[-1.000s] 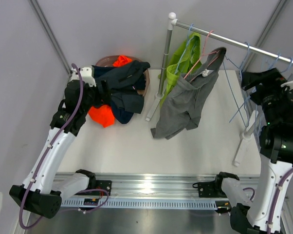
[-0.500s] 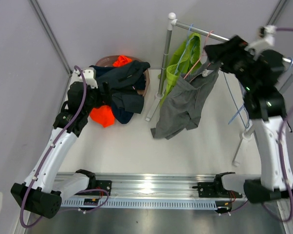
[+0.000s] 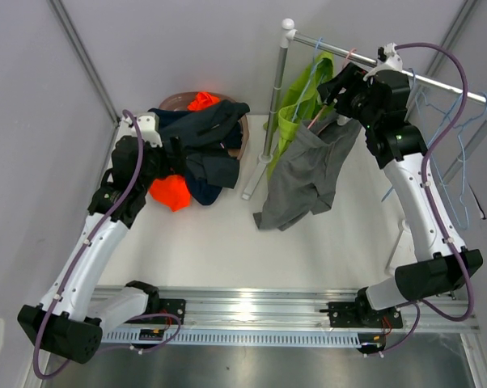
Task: Remove the shorts from the hanger
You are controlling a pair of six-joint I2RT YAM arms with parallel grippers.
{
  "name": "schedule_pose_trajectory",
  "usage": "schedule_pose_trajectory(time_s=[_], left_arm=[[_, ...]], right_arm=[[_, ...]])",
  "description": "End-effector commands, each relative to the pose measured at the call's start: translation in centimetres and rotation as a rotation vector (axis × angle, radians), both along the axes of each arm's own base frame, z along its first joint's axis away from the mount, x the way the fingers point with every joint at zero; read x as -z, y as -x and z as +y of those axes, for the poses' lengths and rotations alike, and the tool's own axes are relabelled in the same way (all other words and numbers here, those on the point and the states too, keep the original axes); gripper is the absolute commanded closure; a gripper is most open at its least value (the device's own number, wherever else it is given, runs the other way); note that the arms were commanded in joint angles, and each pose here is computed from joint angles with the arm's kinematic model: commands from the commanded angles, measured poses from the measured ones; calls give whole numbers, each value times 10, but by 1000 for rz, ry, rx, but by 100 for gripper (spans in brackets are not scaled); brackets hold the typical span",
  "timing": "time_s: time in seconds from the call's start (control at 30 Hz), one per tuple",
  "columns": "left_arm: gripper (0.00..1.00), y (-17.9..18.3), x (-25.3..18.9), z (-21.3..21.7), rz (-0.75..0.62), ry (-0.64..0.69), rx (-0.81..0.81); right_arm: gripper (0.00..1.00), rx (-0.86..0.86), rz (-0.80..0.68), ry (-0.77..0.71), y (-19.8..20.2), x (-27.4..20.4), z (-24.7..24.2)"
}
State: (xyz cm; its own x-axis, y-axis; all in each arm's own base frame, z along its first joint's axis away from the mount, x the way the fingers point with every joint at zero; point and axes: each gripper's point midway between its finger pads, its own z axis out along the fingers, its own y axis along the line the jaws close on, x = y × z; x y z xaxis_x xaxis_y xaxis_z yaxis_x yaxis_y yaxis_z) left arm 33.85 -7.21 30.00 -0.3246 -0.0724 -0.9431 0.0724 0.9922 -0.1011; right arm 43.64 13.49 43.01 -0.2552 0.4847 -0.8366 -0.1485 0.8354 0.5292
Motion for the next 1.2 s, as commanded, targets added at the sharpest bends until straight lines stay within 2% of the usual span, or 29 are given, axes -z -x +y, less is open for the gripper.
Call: schedule_pose_trajectory(time_s=[0.0, 0.13, 0.2, 0.3, 0.33, 0.5, 0.63, 0.77, 0.97, 1.07, 1.13, 1.17], left_arm=[[1, 1, -17, 1, -61, 34, -7], [1, 1, -16, 0, -54, 34, -6], [1, 1, -17, 1, -55, 34, -6], [1, 1, -17, 0, -55, 35, -4], [1, 1, -16, 0, -53, 36, -5], [1, 1, -16, -1, -54, 37, 2], [1, 6, -26, -17, -102, 64, 105], [1, 29, -60, -48, -227, 132, 282], [1, 97, -129, -140, -406, 230, 738], [1, 121, -137, -184, -412, 289, 926], [1, 124, -122, -210, -363, 297, 994], [1, 135, -126, -228, -386, 310, 1054]], right_arm=[[33, 51, -13, 5, -4, 7, -8], [38, 43, 16, -17, -6, 27, -3], [45, 41, 26, -20, -7, 37, 1], [64, 40, 41, -15, -8, 44, 7], [74, 43, 44, -15, -8, 45, 7], [100, 71, 41, 2, -1, 42, 2], [100, 93, 12, 11, 14, 26, -8], [100, 109, -72, -18, 47, -13, -20], [100, 76, -127, -91, 83, -42, -20], [100, 54, -136, -131, 95, -46, -15], [100, 34, -129, -160, 100, -46, -9], [100, 23, -126, -166, 101, -46, -5]])
